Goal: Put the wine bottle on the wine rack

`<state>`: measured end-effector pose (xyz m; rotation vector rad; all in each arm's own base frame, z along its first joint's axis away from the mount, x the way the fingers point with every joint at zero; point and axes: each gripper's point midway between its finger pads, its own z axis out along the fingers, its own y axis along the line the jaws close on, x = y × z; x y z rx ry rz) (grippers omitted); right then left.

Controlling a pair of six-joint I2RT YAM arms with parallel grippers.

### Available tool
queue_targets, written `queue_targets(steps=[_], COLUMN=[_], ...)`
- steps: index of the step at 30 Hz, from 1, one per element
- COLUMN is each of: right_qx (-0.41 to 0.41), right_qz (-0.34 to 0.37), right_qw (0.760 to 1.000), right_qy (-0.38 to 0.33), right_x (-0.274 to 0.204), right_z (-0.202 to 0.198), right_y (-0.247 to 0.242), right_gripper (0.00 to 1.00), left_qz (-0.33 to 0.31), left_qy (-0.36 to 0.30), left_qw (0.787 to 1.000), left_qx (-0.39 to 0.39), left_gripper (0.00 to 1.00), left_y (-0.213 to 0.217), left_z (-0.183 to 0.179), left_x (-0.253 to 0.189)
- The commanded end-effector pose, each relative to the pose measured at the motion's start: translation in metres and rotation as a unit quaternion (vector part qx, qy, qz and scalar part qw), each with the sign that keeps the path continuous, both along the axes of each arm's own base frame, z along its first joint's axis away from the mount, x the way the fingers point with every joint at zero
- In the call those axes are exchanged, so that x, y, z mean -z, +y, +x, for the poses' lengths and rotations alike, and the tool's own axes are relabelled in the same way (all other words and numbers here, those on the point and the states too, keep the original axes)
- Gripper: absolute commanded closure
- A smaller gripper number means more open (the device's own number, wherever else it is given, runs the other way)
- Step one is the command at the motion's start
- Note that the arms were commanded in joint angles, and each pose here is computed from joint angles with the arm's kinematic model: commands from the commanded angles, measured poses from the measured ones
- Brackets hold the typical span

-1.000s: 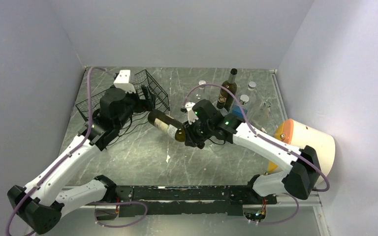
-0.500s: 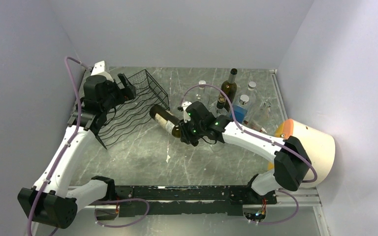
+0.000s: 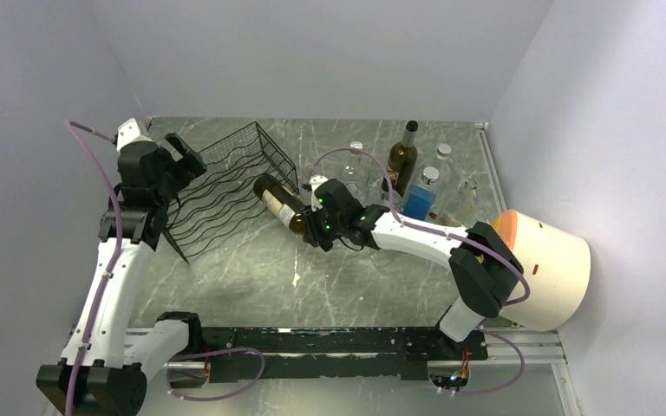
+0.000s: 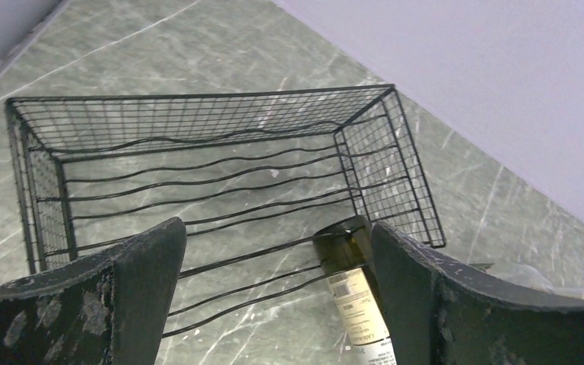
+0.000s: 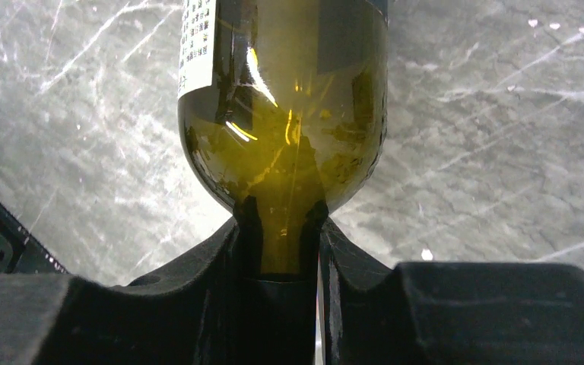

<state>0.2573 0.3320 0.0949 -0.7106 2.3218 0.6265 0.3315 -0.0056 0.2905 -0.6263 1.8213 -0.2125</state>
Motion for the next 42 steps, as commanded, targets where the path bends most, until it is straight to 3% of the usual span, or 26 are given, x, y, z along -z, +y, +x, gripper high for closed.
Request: queue_targets(steps=[1, 12, 19, 29, 37, 42], right_qx=[0.042, 0.070, 0.044, 0.072, 0.075, 0.104], right_qz=[0.121, 0.109, 0.059, 0.013, -0.020, -0.011], right_qw=[0.986, 0.982, 0.987, 0.985, 0.985, 0.984], right_qy=[-0.110, -0.139, -0.143, -0.155, -0.151, -0.144], right_x=[-0.064, -0.051, -0.027, -0.004, 0.012, 0.010], right_z=[0.054, 0.100, 0.119, 0.144, 0.151, 0.160], right_y=[0.045, 0.075, 0.088, 0.083, 0.078, 0.075], right_gripper=[1.00, 1.00, 1.00, 0.99, 0.78, 0.90], left_qz=[-0.016, -0.009, -0.007, 0.000, 0.002, -0.001], left_qy=[0.034, 0.046, 0.042, 0.049, 0.053, 0.051], left_qw=[0.999, 0.999, 0.999, 0.997, 0.997, 0.996], left_qx=[-0.025, -0.006, 0.030, 0.059, 0.064, 0.072], left_gripper=[0.05, 0.05, 0.05, 0.05, 0.05, 0.05], left_y=[0.013, 0.012, 0.002, -0.005, -0.006, -0.009], left_z=[-0.008, -0.008, -0.005, -0.006, -0.007, -0.007], left_x=[0.018, 0.019, 0.017, 0.016, 0.016, 0.015])
